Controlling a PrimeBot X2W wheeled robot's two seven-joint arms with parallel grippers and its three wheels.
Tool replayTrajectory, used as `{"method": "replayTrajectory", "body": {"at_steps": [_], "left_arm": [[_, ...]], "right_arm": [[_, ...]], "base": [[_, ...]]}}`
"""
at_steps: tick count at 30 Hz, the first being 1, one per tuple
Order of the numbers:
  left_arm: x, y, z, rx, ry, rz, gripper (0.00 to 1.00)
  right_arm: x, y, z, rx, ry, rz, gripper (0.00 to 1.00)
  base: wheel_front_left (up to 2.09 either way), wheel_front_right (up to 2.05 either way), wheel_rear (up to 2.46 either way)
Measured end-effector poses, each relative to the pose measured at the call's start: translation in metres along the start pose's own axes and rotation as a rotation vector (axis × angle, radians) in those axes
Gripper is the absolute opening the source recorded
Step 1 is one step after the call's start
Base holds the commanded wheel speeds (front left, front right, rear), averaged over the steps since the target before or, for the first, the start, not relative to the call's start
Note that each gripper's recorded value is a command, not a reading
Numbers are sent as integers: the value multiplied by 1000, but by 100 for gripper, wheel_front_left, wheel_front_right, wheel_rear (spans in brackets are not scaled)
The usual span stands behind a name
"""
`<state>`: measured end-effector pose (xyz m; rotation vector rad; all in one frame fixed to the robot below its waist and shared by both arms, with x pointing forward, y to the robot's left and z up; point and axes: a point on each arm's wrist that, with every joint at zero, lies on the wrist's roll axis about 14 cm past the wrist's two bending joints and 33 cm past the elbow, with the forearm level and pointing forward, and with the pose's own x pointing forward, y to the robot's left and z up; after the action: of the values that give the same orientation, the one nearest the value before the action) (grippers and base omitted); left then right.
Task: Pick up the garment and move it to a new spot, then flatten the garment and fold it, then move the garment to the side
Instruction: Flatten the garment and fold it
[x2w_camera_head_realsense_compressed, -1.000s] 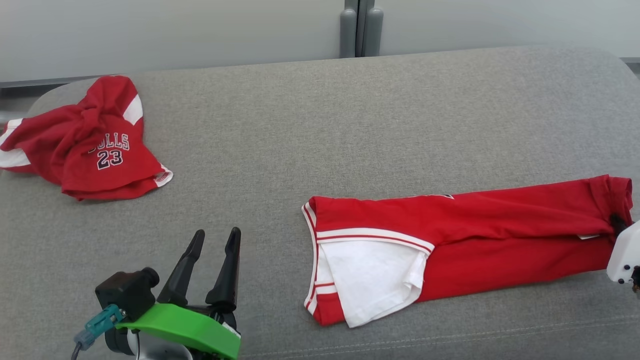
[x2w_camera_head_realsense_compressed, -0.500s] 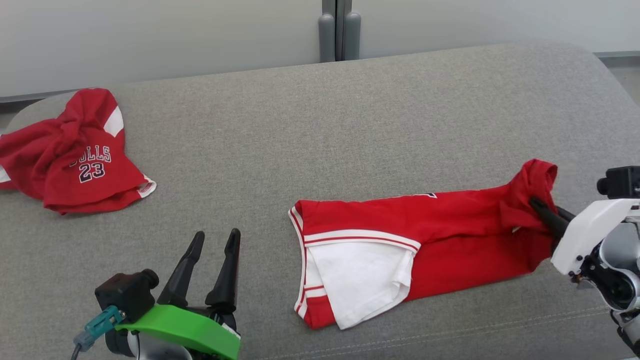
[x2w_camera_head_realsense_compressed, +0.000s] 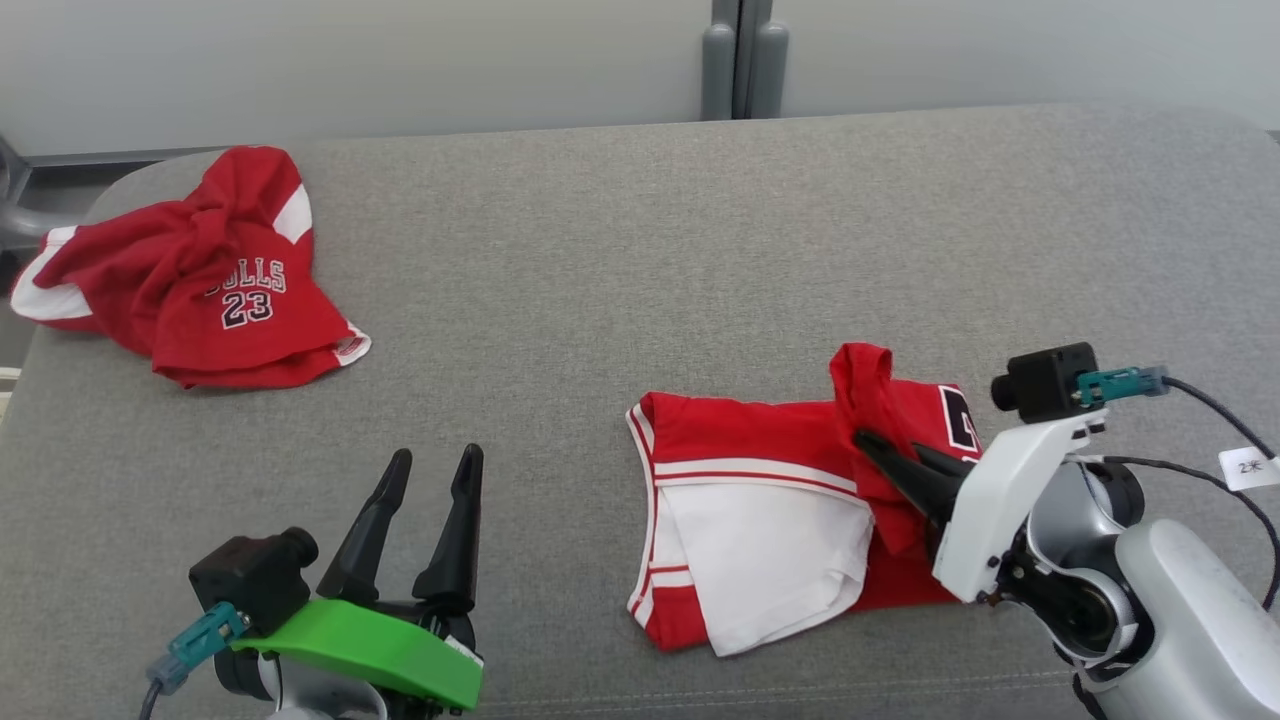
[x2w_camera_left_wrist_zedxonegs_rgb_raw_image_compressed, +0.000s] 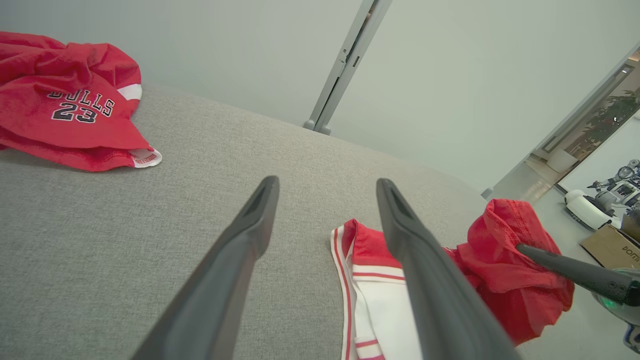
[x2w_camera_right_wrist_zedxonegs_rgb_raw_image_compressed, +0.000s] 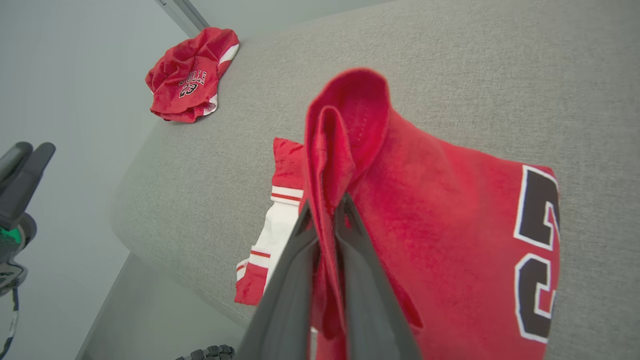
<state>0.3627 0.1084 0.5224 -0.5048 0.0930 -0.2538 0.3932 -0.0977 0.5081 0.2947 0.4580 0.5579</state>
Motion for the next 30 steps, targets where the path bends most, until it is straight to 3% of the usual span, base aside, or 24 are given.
{"method": "replayTrajectory", "body": {"at_steps": [11, 23, 24, 25, 26, 30], "left_arm": [[-20, 26, 18, 4, -64, 91, 100], [-38, 47, 26, -3, -107, 177, 100], [-38, 47, 25, -3, -107, 180, 100], [-38, 48, 25, -4, -105, 182, 100], [-38, 48, 25, -4, -105, 183, 100], [-36, 48, 24, -4, -104, 179, 100]], "right_arm": [[67, 60, -34, -35, 133, 141, 0], [109, 66, -78, -82, 286, 127, 0], [111, 67, -80, -83, 292, 127, 33], [113, 68, -82, -88, 298, 126, 53], [113, 68, -85, -98, 307, 124, 100], [116, 71, -84, -129, 303, 127, 100]], "base": [[0, 0, 0], [0, 0, 0], [0, 0, 0], [0, 0, 0], [0, 0, 0], [0, 0, 0]]}}
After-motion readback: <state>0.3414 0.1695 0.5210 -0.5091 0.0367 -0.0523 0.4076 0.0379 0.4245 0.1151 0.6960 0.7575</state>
